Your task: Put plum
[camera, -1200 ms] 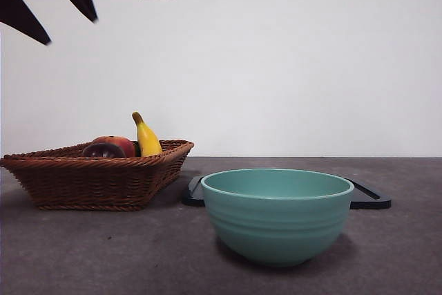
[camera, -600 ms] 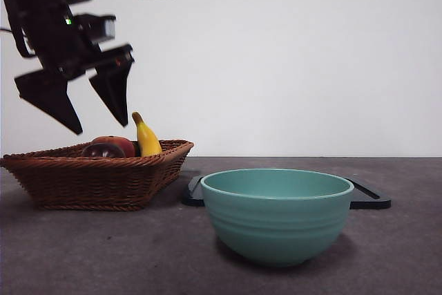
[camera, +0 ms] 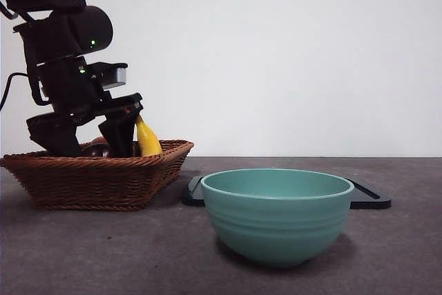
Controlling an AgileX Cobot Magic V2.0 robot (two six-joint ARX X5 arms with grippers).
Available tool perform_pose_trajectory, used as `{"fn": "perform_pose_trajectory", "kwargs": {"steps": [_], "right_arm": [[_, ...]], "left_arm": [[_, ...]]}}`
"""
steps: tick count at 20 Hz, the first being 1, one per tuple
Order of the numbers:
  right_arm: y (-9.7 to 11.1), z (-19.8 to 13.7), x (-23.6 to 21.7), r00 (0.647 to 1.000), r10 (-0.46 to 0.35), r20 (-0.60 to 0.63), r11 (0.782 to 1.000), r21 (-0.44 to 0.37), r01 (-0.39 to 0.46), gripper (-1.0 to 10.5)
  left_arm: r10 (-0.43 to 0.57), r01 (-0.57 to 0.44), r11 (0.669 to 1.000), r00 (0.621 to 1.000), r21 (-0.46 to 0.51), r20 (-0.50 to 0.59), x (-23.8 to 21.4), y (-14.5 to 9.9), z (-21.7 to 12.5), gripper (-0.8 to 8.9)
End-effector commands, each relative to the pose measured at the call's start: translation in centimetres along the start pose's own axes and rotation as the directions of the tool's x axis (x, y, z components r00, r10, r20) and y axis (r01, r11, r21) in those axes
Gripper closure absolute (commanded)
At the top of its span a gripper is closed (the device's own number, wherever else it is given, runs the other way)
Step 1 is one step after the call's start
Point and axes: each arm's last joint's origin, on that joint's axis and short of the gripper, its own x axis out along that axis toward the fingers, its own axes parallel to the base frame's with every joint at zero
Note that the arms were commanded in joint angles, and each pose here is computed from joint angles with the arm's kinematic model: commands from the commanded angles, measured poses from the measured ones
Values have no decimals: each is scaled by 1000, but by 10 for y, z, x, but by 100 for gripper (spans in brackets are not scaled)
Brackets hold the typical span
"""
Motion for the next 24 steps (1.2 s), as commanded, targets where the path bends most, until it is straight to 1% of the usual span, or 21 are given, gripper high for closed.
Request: {"fn": "perform_pose_trajectory", "kwargs": {"steps": [1, 3, 5, 8, 10, 14, 16, 18, 19, 21, 22, 24], "right_arm": [[2, 4, -2, 1000, 5, 11, 1000, -6, -5, 532], [2, 4, -2, 1000, 4, 11, 1000, -6, -4, 532], [2, 4, -2, 1000, 4, 11, 1000, -6, -4, 532], [2, 4, -2, 1000, 4, 11, 1000, -6, -4, 532], [2, 4, -2, 1000, 4, 11, 1000, -6, -4, 532], [2, 4, -2, 1000, 4, 11, 1000, -6, -4, 532], [2, 4, -2, 1000, 4, 12, 1000, -6, -4, 532], [2, 4, -2, 1000, 2, 12, 1000, -6, -2, 532], [2, 4, -2, 1000, 2, 12, 1000, -6, -2, 532], [2, 4, -2, 1000, 2, 12, 1000, -6, -2, 532], [2, 4, -2, 1000, 2, 12, 1000, -6, -2, 532], [2, 4, -2, 1000, 2, 12, 1000, -6, -2, 532]], "left_arm": [[2, -2, 1000, 1000, 19, -3, 7, 0, 4, 407], [2, -2, 1000, 1000, 20, -3, 7, -1, 4, 483], [2, -2, 1000, 1000, 19, -7, 7, -1, 4, 509], [2, -1, 1000, 1000, 18, -11, 2, -1, 3, 511], [2, -2, 1000, 1000, 17, 12, -9, -3, 4, 510], [-3, -2, 999, 993, 42, 120, -57, -13, 7, 510], [-38, 27, 998, 983, 65, 179, -88, -24, 4, 510], [-132, 112, 989, 965, 100, 229, -117, -41, -3, 510], [-194, 165, 977, 949, 135, 250, -131, -51, -6, 510], [-267, 218, 956, 921, 194, 282, -152, -73, -14, 510], [-292, 232, 946, 913, 228, 284, -158, -83, -17, 510], [-346, 269, 917, 903, 296, 253, -160, -107, -23, 511]]}}
